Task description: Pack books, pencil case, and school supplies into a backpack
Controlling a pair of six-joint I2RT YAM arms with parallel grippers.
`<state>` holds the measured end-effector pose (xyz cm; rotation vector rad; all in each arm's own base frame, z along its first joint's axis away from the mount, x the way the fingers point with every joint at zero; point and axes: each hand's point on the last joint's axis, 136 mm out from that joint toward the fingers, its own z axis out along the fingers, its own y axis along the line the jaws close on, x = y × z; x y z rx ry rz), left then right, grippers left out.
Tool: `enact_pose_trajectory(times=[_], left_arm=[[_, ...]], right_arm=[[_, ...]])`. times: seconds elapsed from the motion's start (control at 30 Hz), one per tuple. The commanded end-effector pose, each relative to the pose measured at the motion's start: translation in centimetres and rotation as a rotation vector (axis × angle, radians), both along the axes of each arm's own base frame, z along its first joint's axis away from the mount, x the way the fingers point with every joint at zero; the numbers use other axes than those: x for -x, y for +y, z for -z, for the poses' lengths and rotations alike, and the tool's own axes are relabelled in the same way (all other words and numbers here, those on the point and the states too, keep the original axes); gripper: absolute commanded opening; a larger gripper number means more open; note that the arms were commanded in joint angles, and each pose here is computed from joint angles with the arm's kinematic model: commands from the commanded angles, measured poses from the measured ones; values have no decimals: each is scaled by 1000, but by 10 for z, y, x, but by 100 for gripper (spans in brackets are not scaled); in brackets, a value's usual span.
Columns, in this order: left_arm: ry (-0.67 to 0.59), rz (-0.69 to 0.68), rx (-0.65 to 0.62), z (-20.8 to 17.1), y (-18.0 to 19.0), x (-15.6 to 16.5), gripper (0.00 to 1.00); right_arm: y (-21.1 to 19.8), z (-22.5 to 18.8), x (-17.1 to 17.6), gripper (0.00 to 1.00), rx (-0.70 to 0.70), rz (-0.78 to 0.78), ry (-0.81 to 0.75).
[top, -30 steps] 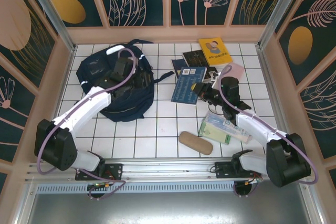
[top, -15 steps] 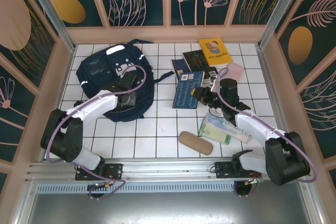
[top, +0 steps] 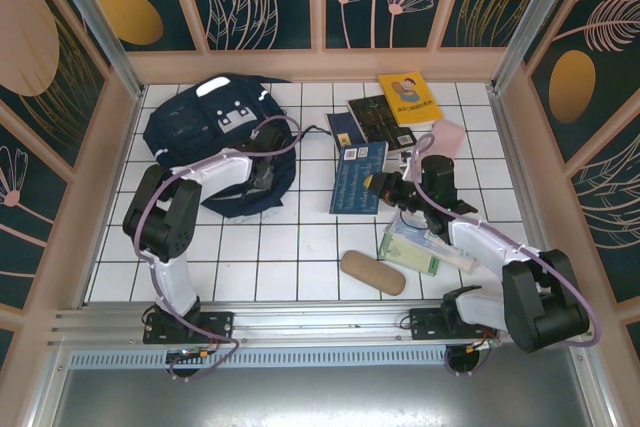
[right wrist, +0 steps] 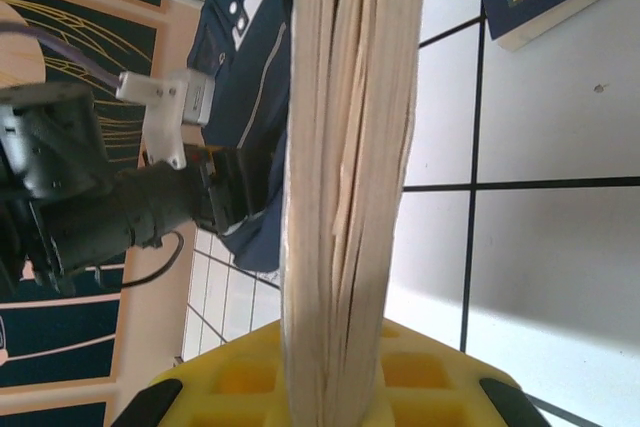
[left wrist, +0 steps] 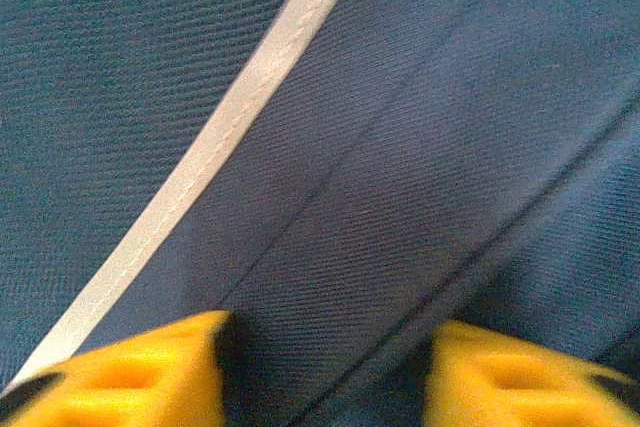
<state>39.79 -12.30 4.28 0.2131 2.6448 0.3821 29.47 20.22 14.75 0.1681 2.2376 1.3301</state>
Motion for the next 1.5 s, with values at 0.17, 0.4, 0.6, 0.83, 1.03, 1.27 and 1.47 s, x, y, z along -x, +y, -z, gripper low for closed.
enact_pose_trajectory(times=[0.17, 0.4, 0.6, 0.83, 1.03, 1.27, 1.47], left_arm=[[157, -21, 421, 37, -71, -3, 21], [198, -115, 1125, -4, -170, 4, 36], [66, 73, 1186, -95, -202, -17, 51], [-18, 79, 793, -109, -137, -52, 61], [87, 94, 846, -62, -117, -65, 59], [161, 88, 983, -31, -121, -70, 64], [228, 56, 1024, -2, -122, -51, 65]], right_arm=[[-1, -15, -1, 0, -12, -3, -78], [-8, -3, -5, 0, 30, 49, -33], [-30, 7, -16, 0, 162, 162, 0], [-39, 1, -20, 0, 197, 190, -9], [-28, -3, -22, 0, 127, 150, -6], [-22, -5, -23, 0, 93, 128, 5], [-21, -6, -26, 0, 83, 137, 5]])
